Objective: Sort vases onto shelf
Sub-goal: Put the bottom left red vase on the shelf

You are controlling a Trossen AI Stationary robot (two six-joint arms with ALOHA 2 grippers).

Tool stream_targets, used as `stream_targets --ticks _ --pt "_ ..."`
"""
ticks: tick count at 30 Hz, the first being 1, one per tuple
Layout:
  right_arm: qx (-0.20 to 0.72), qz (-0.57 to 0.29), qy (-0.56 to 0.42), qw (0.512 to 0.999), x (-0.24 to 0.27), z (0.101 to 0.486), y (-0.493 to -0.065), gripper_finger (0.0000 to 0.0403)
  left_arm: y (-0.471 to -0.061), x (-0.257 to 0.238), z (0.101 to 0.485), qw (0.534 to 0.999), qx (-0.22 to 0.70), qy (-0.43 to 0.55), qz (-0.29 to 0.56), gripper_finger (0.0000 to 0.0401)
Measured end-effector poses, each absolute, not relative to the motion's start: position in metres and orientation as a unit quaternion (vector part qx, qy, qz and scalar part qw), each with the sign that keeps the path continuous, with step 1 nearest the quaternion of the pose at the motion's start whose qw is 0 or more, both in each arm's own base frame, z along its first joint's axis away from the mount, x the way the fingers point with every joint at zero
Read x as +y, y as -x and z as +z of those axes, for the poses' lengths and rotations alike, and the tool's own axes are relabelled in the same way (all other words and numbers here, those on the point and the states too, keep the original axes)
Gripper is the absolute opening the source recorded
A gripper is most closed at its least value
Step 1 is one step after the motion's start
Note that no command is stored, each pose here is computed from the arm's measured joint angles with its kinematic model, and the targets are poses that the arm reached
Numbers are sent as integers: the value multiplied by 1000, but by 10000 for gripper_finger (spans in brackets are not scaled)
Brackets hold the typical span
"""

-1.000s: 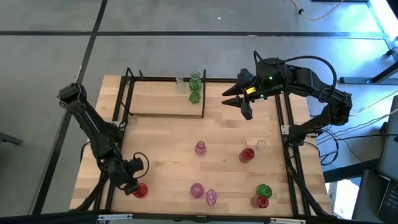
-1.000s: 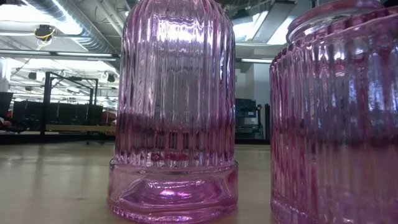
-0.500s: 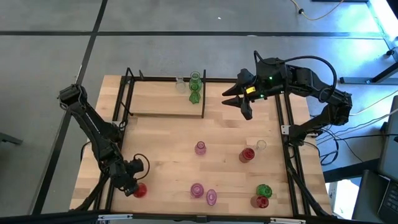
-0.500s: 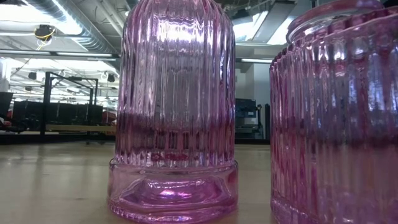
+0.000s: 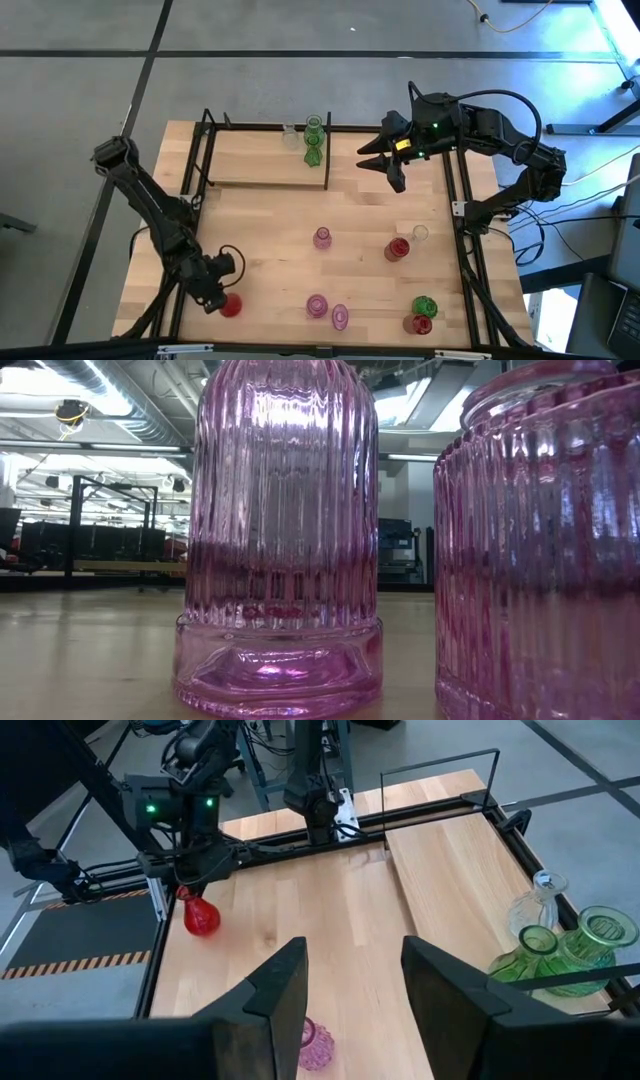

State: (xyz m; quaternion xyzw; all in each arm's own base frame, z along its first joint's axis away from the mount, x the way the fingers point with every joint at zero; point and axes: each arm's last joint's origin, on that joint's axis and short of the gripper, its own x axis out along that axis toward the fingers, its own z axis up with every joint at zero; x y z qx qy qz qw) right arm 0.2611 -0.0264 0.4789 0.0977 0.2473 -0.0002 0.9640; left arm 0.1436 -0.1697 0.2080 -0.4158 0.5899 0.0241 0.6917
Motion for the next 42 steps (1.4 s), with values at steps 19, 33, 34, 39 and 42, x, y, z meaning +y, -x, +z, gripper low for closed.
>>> stream_targets --ticks 19,33,34,39,42 --pt "247 14 -97 964 -26 479 -261 156 -202 -64 331 802 488 307 156 12" --pt "244 14 -96 965 -26 480 -261 156 -195 52 389 827 432 270 238 12" --pt "244 14 -96 965 -26 480 -261 156 -196 58 390 825 433 271 239 12" --pt "244 14 -96 965 -26 480 -261 156 -200 92 398 808 463 268 248 12" --pt "243 13 -96 965 -26 480 -261 156 -208 114 402 795 490 254 249 12"
